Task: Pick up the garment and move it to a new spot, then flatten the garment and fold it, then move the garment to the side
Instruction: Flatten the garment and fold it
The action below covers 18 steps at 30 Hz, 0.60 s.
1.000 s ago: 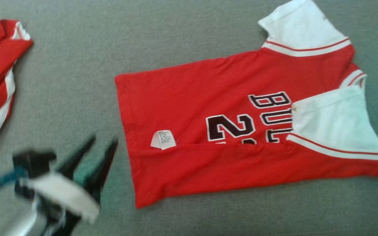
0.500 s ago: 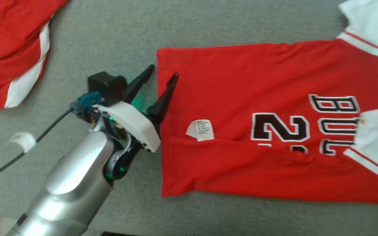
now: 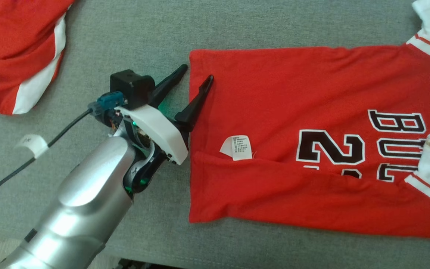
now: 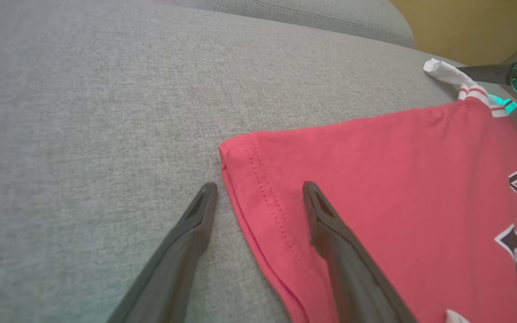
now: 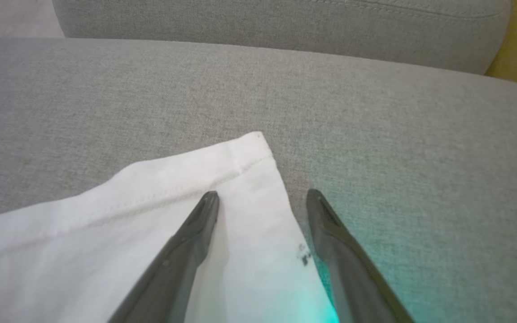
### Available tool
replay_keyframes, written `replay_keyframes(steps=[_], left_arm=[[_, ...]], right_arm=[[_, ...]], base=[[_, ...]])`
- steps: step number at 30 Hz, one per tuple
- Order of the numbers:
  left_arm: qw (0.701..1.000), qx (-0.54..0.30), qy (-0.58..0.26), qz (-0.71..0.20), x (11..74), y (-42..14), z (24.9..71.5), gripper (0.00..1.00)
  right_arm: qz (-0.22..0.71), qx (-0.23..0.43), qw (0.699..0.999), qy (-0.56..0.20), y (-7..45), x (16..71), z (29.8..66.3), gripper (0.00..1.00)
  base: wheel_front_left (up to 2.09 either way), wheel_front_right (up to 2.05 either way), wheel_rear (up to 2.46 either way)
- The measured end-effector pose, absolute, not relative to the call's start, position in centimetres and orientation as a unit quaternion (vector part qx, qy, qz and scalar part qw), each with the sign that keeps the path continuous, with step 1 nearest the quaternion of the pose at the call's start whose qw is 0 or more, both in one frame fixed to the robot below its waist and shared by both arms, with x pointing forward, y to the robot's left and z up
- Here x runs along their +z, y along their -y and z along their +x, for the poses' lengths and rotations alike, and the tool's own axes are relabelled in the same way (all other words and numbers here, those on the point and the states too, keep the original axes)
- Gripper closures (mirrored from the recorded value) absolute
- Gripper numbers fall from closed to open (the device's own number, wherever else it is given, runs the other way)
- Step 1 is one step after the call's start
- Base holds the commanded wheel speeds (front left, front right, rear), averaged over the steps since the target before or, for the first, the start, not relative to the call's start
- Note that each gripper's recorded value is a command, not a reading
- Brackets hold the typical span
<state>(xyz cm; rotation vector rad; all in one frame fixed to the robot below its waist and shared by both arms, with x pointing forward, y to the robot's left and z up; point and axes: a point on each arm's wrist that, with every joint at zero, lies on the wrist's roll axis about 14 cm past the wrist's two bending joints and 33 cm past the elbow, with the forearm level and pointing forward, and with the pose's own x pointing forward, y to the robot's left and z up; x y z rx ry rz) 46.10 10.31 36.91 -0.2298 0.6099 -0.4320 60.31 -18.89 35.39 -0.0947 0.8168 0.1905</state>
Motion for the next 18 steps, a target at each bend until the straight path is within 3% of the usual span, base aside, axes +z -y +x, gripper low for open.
replay_keyframes(steps=[15, 16, 17, 18], left_arm=[[0.914, -0.238, -0.314, -0.1, 36.9, -9.0, 48.0, 0.0], [0.912, -0.241, -0.316, -0.104, 36.9, -8.8, 47.9, 0.0], [0.91, -0.245, -0.318, -0.105, 36.9, -8.6, 47.7, 0.59], [0.908, -0.251, -0.319, -0.103, 36.9, -8.4, 47.5, 0.95]], right_arm=[[-0.033, 0.116, 0.906, -0.406, 17.7, 35.5, 59.8, 0.0], [-0.033, 0.121, 0.906, -0.405, 17.4, 35.5, 59.7, 0.2], [-0.035, 0.125, 0.907, -0.401, 17.1, 35.6, 59.7, 1.0], [-0.035, 0.131, 0.907, -0.398, 16.7, 35.7, 59.7, 1.0]], base=[[0.0, 0.0, 0.0], [0.0, 0.0, 0.0], [0.0, 0.0, 0.0], [0.0, 0.0, 0.0]])
